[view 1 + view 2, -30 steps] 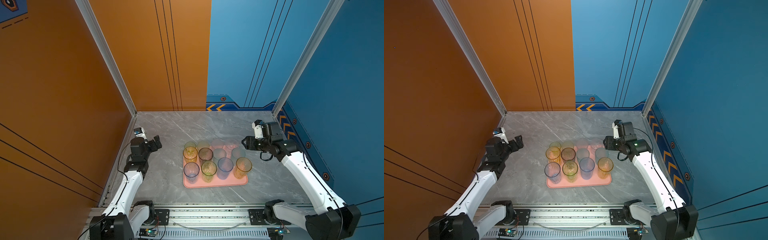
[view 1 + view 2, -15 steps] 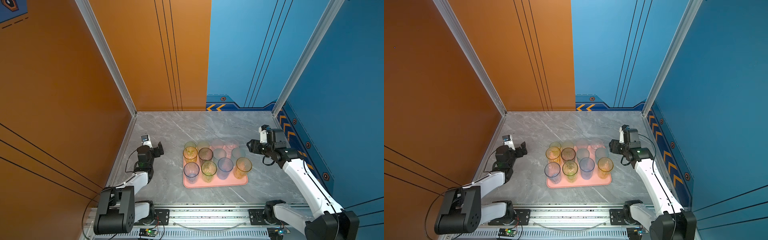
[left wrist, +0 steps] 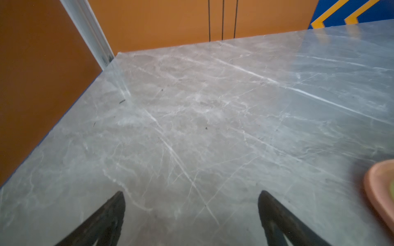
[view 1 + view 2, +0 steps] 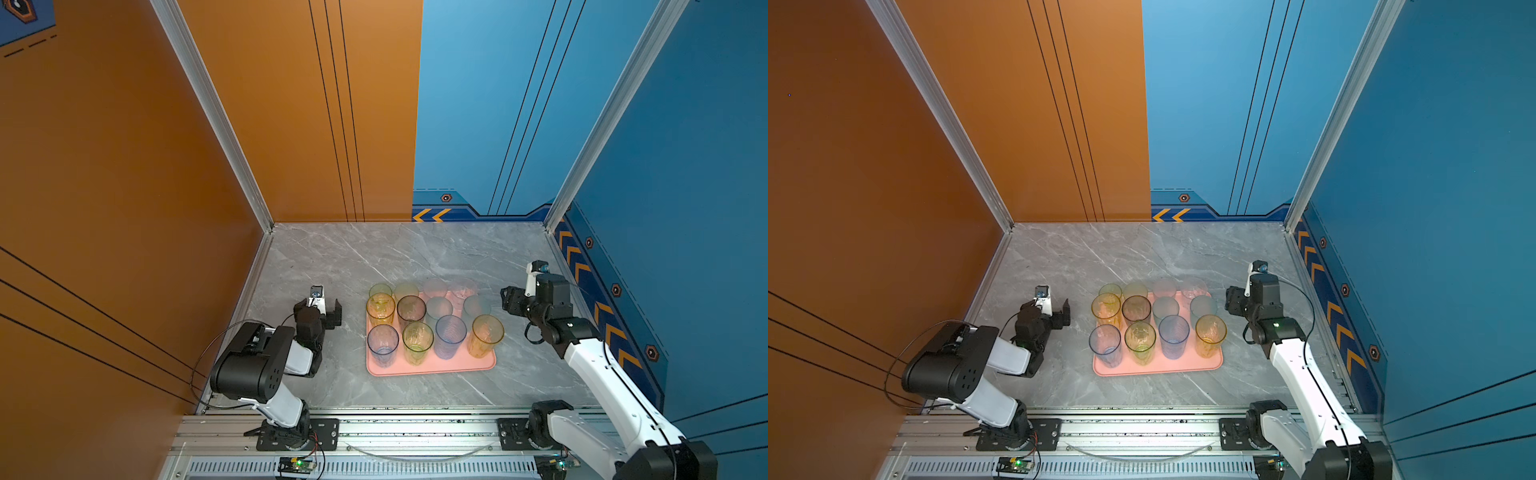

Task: Place the glasses into the tray
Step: Reset both arms

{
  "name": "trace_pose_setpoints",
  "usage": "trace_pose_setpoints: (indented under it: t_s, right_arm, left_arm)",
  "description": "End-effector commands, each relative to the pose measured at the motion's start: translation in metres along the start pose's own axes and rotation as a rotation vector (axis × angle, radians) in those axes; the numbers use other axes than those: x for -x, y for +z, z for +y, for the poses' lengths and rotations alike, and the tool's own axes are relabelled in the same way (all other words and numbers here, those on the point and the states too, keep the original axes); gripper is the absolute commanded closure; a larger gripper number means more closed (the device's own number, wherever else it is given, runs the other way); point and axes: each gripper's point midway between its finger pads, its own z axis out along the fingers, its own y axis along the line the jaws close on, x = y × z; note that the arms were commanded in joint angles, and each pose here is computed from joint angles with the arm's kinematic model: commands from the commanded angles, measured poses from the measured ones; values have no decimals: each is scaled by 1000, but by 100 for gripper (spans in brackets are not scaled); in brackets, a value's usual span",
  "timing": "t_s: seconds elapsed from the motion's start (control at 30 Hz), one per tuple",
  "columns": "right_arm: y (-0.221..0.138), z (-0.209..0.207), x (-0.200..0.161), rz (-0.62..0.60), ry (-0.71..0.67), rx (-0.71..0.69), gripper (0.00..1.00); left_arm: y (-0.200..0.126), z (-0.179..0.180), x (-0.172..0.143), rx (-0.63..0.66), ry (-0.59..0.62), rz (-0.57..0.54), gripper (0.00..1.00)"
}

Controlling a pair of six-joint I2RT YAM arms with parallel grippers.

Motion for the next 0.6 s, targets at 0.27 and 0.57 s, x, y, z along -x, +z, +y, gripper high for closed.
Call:
trace_pose_setpoints:
  t_s: [0.27,0.57]
  right_arm:
    - [-2,-40,11,-392,-4,-133,24]
    - [33,-57,-2,-367,-8,-181,24]
  left_arm:
    - [20,18,25,62,-22,15,2]
    - [18,19,28,97,-9,-14,3]
